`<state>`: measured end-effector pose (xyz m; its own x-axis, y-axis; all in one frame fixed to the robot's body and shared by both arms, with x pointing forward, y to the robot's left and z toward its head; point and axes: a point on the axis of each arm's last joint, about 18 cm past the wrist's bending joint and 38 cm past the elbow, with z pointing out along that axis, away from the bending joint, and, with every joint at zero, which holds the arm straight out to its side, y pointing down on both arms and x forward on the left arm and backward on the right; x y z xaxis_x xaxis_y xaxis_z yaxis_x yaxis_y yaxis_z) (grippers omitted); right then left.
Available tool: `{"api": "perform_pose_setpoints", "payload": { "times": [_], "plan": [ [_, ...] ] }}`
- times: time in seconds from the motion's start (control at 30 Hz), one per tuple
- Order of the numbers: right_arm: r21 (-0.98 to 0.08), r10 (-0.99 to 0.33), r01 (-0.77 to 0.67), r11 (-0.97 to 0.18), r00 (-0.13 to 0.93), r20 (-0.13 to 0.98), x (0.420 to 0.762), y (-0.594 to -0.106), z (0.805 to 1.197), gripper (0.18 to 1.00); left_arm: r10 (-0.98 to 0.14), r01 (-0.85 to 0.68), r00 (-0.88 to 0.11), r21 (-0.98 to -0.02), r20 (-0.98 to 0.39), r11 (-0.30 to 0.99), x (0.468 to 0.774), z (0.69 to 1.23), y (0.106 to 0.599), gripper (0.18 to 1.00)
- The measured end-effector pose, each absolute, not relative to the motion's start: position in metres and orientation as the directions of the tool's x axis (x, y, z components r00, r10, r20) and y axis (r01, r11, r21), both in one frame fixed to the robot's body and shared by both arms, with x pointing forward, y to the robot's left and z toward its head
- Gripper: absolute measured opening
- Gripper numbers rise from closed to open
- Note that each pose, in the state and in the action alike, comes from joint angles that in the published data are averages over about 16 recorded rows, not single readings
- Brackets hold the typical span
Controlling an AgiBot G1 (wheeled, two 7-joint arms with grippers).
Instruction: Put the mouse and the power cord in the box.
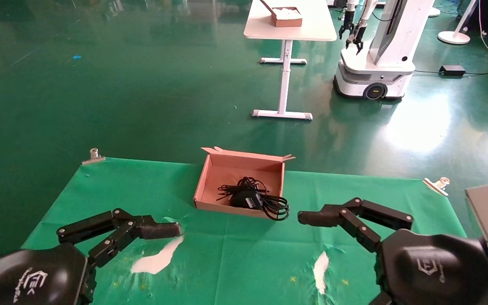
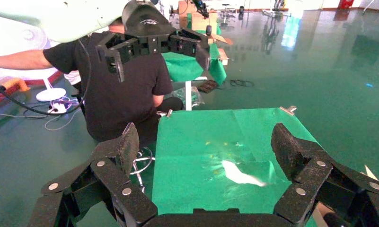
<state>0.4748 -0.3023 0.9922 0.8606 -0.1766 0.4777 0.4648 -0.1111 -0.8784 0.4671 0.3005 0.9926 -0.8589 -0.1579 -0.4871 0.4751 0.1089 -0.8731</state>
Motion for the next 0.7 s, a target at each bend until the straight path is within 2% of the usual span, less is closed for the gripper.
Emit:
{"api": "perform_pose_setpoints", "payload": {
  "times": [0.7],
  "plan": [
    [-0.879, -0.177, 0.464, -0.111, 0.861, 0.477, 0.4750, -0.3023, 0.9921, 1.001, -0.167, 0.470, -0.860, -0.876, -0.482, 0.110, 0.4708, 0.9923, 0.3003, 1.001]
  ]
}}
